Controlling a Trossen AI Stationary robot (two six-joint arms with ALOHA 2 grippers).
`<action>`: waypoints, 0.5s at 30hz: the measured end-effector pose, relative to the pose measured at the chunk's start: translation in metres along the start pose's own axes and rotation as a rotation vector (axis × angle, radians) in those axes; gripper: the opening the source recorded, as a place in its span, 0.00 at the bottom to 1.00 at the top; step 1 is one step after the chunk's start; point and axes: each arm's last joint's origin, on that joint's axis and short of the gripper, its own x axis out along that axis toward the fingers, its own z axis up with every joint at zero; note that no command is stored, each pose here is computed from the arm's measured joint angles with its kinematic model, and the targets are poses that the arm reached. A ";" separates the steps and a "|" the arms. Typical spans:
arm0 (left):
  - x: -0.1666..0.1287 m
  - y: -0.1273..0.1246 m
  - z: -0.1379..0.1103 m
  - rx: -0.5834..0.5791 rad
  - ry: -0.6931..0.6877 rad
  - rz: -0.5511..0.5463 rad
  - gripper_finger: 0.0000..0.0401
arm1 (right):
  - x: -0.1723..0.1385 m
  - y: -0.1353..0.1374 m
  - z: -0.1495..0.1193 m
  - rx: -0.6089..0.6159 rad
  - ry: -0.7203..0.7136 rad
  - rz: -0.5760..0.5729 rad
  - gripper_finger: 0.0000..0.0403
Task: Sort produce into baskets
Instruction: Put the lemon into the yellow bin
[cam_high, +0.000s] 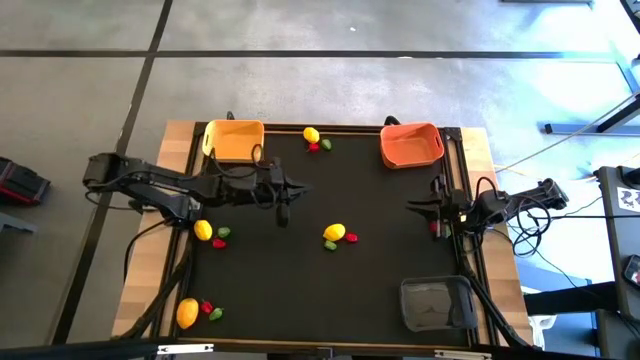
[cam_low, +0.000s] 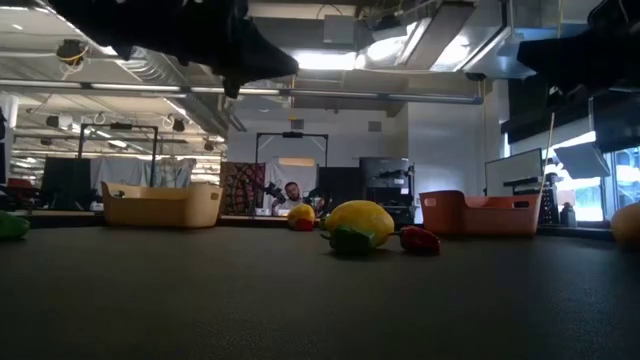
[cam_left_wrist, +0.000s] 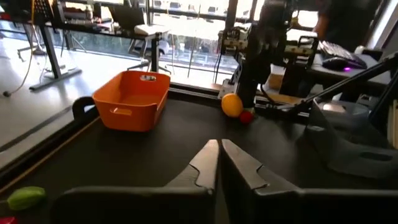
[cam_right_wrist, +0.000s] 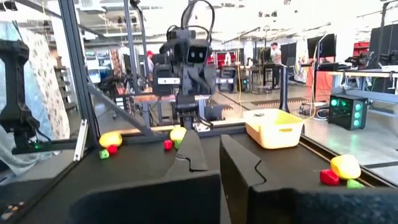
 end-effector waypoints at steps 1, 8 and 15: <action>0.003 0.000 0.000 -0.005 0.006 0.001 0.07 | 0.000 0.000 0.001 0.003 -0.007 0.000 0.00; 0.028 -0.006 0.003 -0.010 0.070 0.009 0.36 | 0.000 0.000 0.002 0.003 -0.017 0.001 0.00; 0.057 -0.017 0.008 -0.031 0.270 -0.058 0.65 | 0.000 0.000 0.002 0.002 -0.016 -0.013 0.00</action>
